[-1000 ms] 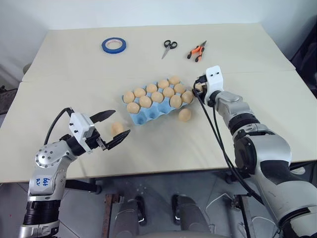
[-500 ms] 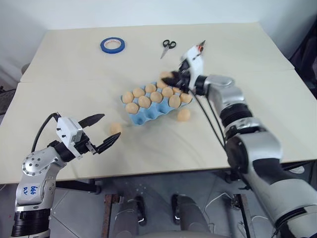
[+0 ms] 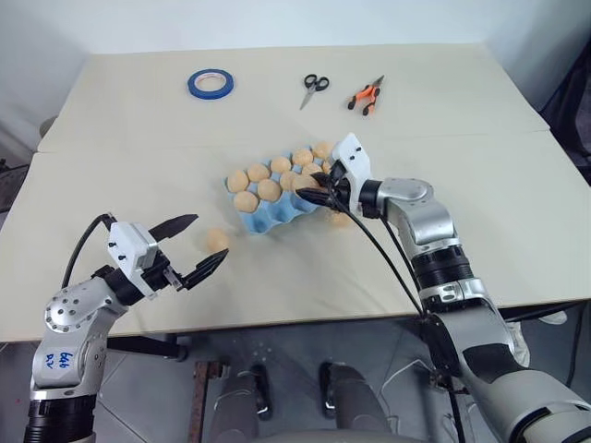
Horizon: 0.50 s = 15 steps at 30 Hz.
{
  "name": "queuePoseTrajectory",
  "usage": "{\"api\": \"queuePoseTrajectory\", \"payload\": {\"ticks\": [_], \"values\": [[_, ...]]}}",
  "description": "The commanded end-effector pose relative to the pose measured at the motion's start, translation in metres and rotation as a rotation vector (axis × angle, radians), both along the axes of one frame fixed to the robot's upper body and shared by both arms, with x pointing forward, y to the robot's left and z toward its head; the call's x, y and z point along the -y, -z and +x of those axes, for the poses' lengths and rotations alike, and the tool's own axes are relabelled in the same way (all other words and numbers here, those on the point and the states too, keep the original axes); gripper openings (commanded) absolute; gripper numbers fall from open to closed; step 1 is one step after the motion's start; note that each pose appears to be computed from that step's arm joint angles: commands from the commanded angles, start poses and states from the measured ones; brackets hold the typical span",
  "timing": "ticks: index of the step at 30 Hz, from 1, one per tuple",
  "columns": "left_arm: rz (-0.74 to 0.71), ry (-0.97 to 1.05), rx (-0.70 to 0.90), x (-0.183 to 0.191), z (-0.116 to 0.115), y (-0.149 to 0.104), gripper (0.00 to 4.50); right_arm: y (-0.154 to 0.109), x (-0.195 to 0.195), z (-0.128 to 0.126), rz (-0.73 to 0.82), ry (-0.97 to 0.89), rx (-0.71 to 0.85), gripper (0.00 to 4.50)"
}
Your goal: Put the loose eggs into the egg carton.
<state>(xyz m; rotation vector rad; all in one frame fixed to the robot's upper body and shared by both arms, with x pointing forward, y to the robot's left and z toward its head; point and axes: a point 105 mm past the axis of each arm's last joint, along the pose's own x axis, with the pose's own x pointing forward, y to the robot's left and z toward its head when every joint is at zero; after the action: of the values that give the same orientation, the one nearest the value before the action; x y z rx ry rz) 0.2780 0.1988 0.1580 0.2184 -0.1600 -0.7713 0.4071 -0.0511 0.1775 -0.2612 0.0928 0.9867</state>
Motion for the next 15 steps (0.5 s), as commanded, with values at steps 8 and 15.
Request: {"api": "queuePoseTrajectory", "payload": {"ticks": [8,15], "values": [[0.003,0.055,0.041,0.011,0.001,-0.01,4.5,-0.027,0.01,-0.024,0.015,-0.087,0.15,4.48],[0.02,0.107,0.01,0.022,0.003,-0.002,4.5,-0.033,0.094,-0.063,0.122,-0.017,0.265,4.48]]}}
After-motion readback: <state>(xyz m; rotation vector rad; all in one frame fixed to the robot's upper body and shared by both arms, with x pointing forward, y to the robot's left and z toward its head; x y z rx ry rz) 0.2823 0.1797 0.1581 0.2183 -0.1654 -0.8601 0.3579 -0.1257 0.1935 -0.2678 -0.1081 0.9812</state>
